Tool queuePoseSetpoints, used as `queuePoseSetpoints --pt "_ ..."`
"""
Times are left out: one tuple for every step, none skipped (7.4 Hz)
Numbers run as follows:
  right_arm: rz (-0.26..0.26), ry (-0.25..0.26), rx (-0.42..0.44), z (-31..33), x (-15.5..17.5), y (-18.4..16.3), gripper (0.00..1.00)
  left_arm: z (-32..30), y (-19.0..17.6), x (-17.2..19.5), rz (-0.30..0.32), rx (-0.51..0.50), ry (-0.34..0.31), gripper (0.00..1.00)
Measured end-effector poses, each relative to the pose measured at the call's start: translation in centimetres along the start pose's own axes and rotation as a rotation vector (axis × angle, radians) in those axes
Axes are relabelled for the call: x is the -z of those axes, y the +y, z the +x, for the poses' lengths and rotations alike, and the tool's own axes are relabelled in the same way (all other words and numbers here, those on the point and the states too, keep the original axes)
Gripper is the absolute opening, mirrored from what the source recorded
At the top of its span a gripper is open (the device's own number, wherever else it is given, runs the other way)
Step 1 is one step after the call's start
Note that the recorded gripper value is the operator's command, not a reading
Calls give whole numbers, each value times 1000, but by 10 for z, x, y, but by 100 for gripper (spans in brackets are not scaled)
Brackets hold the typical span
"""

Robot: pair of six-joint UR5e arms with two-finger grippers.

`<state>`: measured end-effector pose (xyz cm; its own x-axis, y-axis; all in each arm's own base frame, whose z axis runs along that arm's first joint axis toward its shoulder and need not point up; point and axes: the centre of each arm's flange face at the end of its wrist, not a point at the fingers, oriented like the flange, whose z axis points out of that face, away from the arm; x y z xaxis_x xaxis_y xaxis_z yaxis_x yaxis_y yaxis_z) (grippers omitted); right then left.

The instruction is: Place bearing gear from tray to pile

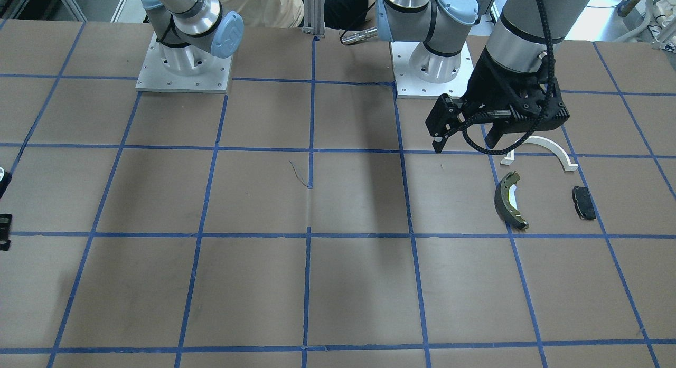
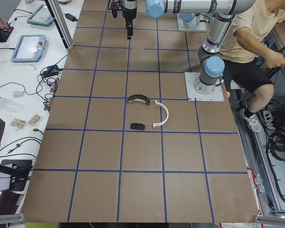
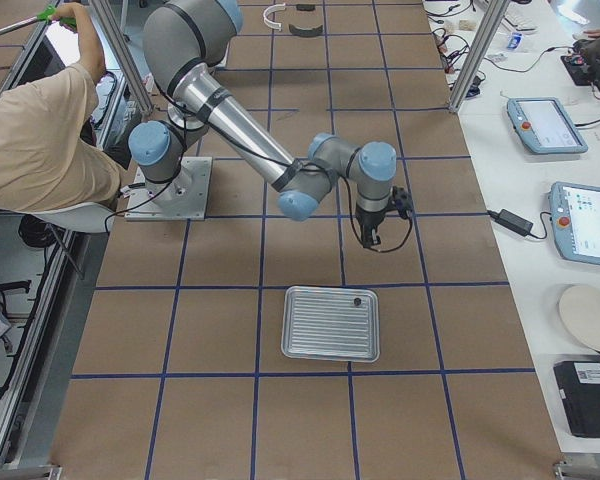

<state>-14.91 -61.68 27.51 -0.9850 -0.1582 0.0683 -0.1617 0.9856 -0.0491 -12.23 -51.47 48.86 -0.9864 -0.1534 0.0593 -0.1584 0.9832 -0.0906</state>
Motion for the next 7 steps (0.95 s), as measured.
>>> queuePoseSetpoints --pt "-35 -35 -9 -60 -1 -13 4 0 0 1 1 0 2 100" --pt "-70 -59 -29 -119 -2 -18 4 0 0 2 3 -1 1 100" --pt "-92 -70 -53 -181 -1 -16 4 0 1 3 4 -3 0 100" --pt "-96 -73 -77 -245 -1 -10 4 0 1 3 6 -4 -1 100" --pt "-74 -68 -117 -311 1 -3 5 0 1 4 6 -5 -1 100" --pt "-42 -68 -163 -378 4 8 5 0 1 4 6 -6 -1 100" --pt "-15 -74 -196 -437 4 21 5 0 2 4 7 -7 -1 100"
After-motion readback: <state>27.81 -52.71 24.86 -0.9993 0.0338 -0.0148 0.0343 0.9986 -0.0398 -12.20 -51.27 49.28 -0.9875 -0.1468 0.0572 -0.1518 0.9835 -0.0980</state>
